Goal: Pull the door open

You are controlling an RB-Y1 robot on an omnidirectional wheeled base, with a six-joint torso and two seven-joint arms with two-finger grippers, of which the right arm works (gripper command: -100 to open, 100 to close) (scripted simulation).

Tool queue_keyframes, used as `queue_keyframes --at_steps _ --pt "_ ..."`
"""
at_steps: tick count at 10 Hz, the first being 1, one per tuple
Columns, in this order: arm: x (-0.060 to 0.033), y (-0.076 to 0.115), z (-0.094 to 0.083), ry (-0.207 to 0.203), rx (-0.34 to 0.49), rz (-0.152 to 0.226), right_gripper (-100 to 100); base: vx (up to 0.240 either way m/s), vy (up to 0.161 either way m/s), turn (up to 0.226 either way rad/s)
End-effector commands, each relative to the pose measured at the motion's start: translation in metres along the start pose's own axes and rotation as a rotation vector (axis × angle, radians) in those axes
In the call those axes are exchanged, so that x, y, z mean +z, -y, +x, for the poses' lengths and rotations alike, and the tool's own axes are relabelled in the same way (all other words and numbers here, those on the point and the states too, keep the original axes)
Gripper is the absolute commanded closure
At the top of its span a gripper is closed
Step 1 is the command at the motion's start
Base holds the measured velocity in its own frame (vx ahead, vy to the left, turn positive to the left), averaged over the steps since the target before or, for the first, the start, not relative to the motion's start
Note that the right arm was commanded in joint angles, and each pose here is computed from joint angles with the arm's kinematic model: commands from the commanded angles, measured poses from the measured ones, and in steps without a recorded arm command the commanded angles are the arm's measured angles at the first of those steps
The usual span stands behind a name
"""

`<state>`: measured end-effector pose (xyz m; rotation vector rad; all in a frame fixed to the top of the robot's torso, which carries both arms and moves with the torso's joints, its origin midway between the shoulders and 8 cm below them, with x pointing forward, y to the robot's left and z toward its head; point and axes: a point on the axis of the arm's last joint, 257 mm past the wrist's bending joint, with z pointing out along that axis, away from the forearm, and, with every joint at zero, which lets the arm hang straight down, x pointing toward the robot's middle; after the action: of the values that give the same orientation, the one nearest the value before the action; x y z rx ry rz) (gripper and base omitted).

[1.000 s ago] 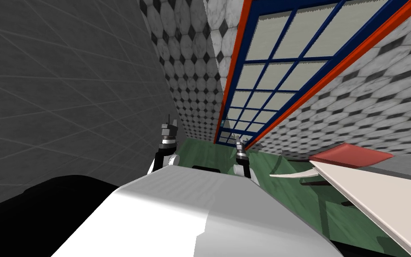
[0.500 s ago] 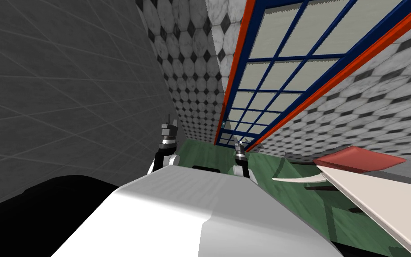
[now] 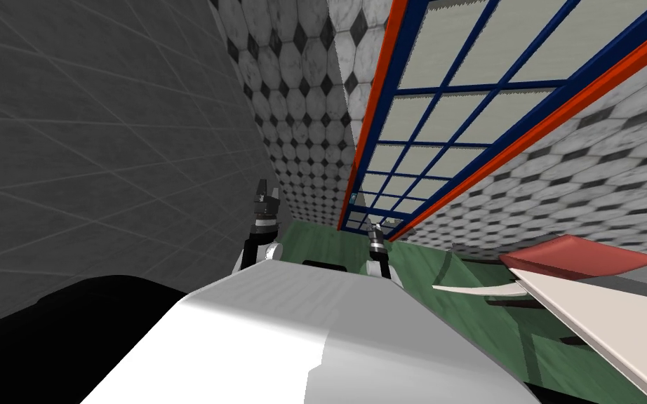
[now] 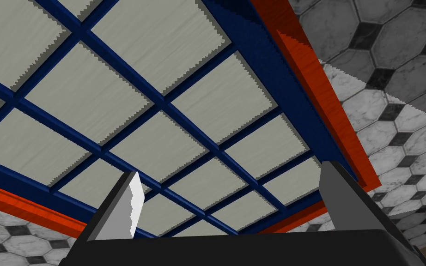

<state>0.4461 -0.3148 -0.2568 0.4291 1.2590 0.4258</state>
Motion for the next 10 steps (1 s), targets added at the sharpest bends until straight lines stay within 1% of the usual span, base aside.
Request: queue_keyframes --at_steps 1,10 --pt "-0.0024 0.006 0.006 -0.012 -0.041 0.008 -100 0.104 0.014 0.002" --pt "-0.0152 0.038 0.045 -0.087 -0.238 0.05 -100 0.1 0.018 0.002"
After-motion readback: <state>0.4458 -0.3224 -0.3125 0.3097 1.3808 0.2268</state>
